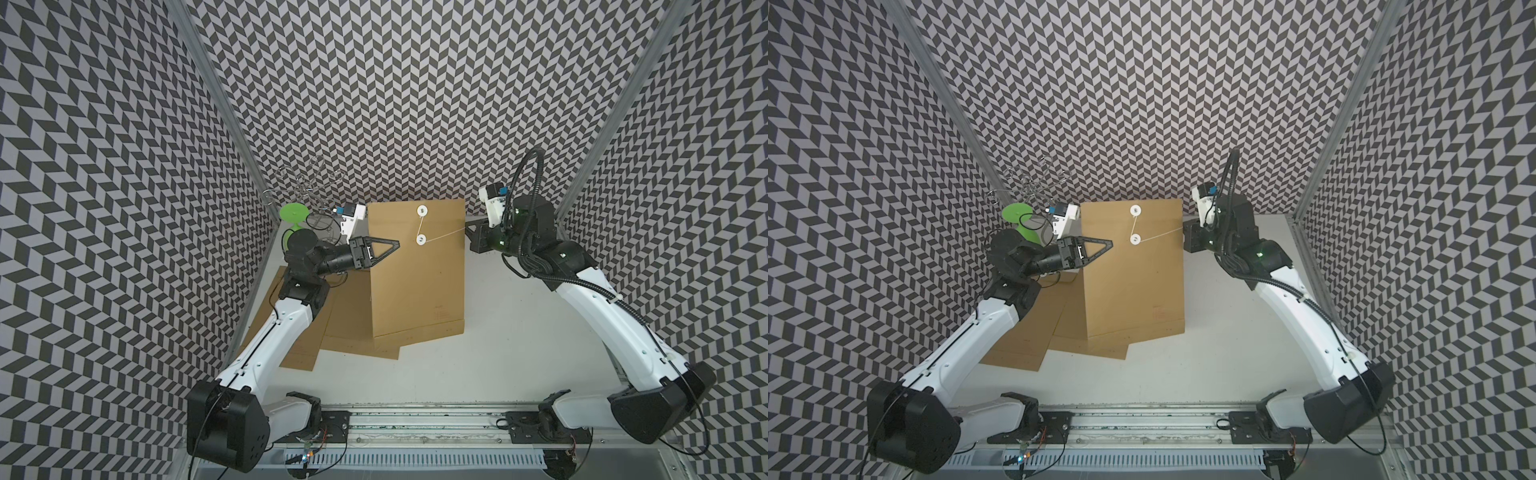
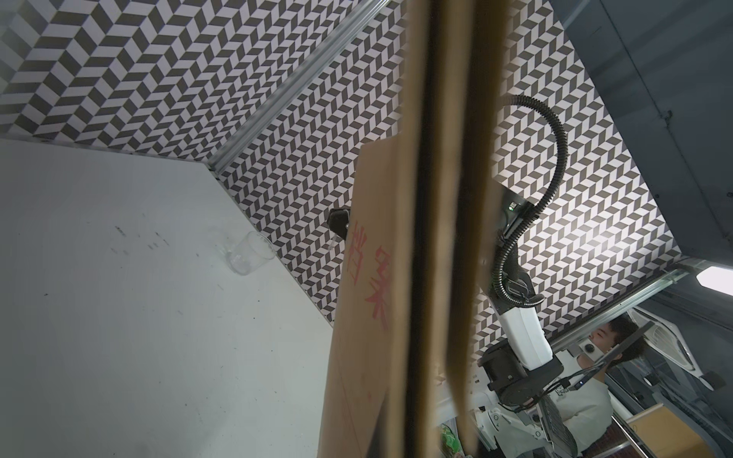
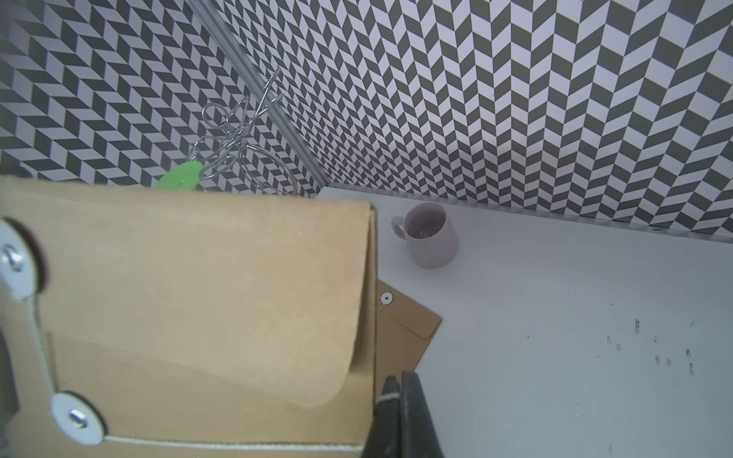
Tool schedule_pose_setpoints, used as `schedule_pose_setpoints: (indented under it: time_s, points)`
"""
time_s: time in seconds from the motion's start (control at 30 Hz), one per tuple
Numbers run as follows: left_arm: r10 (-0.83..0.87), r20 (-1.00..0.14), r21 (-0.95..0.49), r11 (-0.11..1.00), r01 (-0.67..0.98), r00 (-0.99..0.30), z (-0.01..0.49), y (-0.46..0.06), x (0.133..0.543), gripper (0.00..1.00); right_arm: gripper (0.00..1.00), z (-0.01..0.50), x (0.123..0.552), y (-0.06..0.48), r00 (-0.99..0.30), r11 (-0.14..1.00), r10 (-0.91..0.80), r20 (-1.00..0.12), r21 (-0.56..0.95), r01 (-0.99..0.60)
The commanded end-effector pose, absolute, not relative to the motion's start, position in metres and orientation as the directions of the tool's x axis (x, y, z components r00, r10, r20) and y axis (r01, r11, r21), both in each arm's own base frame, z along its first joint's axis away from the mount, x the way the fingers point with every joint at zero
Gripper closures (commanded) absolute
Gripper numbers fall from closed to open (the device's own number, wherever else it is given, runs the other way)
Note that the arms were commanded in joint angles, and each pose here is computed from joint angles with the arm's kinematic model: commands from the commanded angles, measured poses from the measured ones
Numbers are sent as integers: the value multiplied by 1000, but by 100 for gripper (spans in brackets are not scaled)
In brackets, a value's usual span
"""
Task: Close the mouth of the file bag
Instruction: Close the file bag.
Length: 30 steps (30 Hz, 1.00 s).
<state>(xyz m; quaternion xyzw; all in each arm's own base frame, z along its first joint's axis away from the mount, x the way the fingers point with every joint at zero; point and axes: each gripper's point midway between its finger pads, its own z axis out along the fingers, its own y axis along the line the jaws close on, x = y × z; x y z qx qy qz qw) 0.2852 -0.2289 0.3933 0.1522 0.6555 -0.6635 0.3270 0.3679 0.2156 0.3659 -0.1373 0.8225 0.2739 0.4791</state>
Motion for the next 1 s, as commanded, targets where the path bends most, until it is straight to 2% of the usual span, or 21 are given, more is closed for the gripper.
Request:
schedule_pose_setpoints:
  time_s: [0.0,0.43,0.53,0.77,0.97]
  points:
    - [-250,-665,-740,99,665,-704,405,-226,286,100,100,398,360,210,-433,807,73,-899,308,-503]
    - [-264,-666,-742,127,659,-698,404,-225,292,100,100,404,360,221,-415,816,63,-908,286,-503]
    - [-279,-659,-748,139,649,-698,405,-223,297,100,100,398,360,225,-423,813,70,-903,297,-500]
    - [-298,-675,-738,261,623,-675,394,-218,315,100,100,382,362,225,-429,851,34,-903,251,-461]
    - [-308,-677,-736,260,626,-668,396,-218,318,100,100,360,369,227,-457,868,23,-889,245,-432]
